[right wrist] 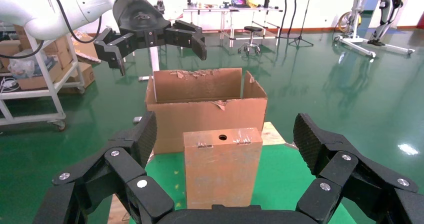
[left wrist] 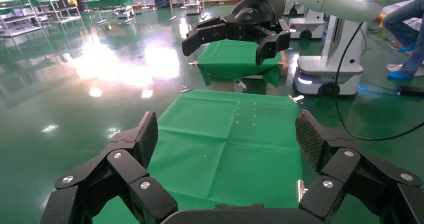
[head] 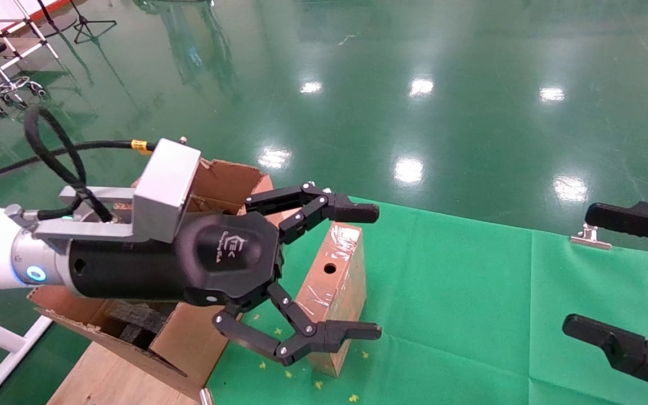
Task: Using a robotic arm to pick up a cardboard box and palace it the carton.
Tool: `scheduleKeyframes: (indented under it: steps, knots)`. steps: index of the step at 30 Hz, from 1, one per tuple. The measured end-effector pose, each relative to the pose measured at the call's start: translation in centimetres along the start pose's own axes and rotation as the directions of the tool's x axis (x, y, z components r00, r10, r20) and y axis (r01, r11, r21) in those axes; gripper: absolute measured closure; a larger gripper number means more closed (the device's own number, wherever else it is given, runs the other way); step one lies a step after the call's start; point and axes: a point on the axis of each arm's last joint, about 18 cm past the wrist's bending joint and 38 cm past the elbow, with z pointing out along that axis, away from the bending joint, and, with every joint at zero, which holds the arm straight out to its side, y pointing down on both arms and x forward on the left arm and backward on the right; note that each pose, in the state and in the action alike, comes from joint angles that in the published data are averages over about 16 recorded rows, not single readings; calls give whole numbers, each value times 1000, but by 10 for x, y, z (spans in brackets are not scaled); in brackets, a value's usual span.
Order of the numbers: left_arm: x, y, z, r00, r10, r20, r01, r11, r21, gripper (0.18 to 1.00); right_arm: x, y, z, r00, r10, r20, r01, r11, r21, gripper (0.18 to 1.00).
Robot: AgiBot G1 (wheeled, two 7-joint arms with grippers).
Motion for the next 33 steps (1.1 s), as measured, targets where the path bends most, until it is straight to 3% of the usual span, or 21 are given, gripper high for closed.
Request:
scheduleKeyframes:
  steps: [13,33]
  knots:
    - [0,1,0,1000,2,2,-2,1000,-7,183,0,0,0,1000,0,0,0,1000,0,178]
    - [-19,5,11,997,59,45,-50,982,-181,183,0,0,0,1000,0,0,0,1000,0,224]
